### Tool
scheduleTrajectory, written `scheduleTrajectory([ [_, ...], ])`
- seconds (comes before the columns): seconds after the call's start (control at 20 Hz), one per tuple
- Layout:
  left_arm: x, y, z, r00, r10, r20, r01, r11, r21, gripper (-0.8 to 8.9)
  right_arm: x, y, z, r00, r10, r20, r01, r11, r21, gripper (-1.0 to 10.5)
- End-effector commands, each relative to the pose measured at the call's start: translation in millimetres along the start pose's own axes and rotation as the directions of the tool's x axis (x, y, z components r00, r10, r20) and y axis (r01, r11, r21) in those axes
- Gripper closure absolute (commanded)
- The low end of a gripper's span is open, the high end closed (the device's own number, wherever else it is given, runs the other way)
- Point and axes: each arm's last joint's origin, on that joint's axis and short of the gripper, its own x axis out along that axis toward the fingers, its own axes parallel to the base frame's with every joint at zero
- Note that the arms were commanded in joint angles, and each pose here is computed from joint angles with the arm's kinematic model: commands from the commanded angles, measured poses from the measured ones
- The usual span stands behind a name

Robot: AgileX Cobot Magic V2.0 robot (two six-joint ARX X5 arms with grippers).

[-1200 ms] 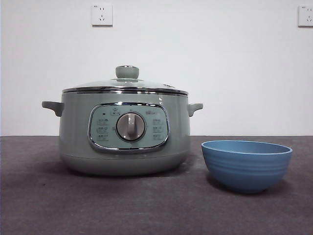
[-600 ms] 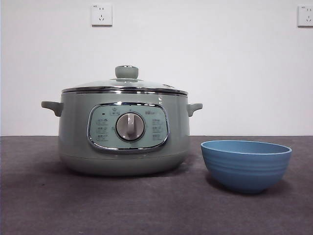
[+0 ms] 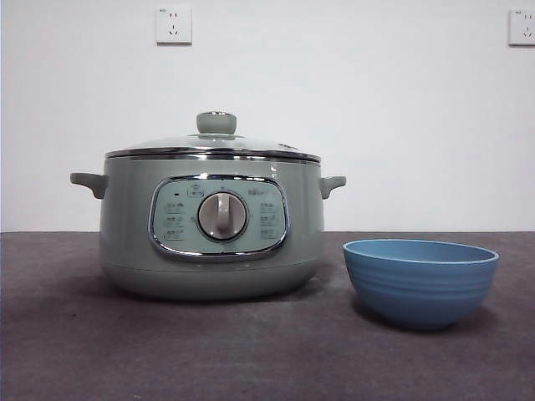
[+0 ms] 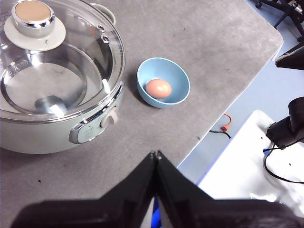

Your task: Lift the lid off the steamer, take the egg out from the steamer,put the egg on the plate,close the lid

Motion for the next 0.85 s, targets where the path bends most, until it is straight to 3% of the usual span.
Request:
scheduleTrajectory([
  [0.05,0,-1,1,1.0,-0.005,0.006,0.005,1.0,0.009,8.17,0,0,0,1.0,-0.001,0.004,0.001,1.0,0.004,9.5],
  [0.2,0,0,1,1.0,-0.003,0.013,0.003,1.0,0.013,8.17,0,0,0,1.0,-0.001,0.004,0.001,1.0,0.004,9.5],
  [0.4,-2,2,2,0.996,0.075,0.036,-0.077,0.996,0.037,8.17,0,0,0,1.0,-0.001,0.004,0.001,1.0,0.004,9.5],
  [0.5,-9,3,4,0.982,0.156,0.11,-0.173,0.97,0.169,8.17,0,0,0,1.0,-0.001,0.004,0.001,1.0,0.004,9.5],
  [0.55,-16,3,8,0.964,0.178,0.196,-0.221,0.949,0.226,8.17,0,0,0,1.0,-0.001,0.004,0.001,1.0,0.004,9.5],
  [0.65,-35,6,15,0.886,0.213,0.413,-0.34,0.903,0.263,8.17,0,0,0,1.0,-0.001,0.004,0.001,1.0,0.004,9.5],
  [0.75,-54,13,11,0.747,0.284,0.601,-0.487,0.849,0.206,8.17,0,0,0,1.0,-0.001,0.004,0.001,1.0,0.004,9.5],
  [0.85,-62,18,-4,0.627,0.338,0.702,-0.592,0.792,0.148,8.17,0,0,0,1.0,-0.001,0.004,0.001,1.0,0.004,9.5],
])
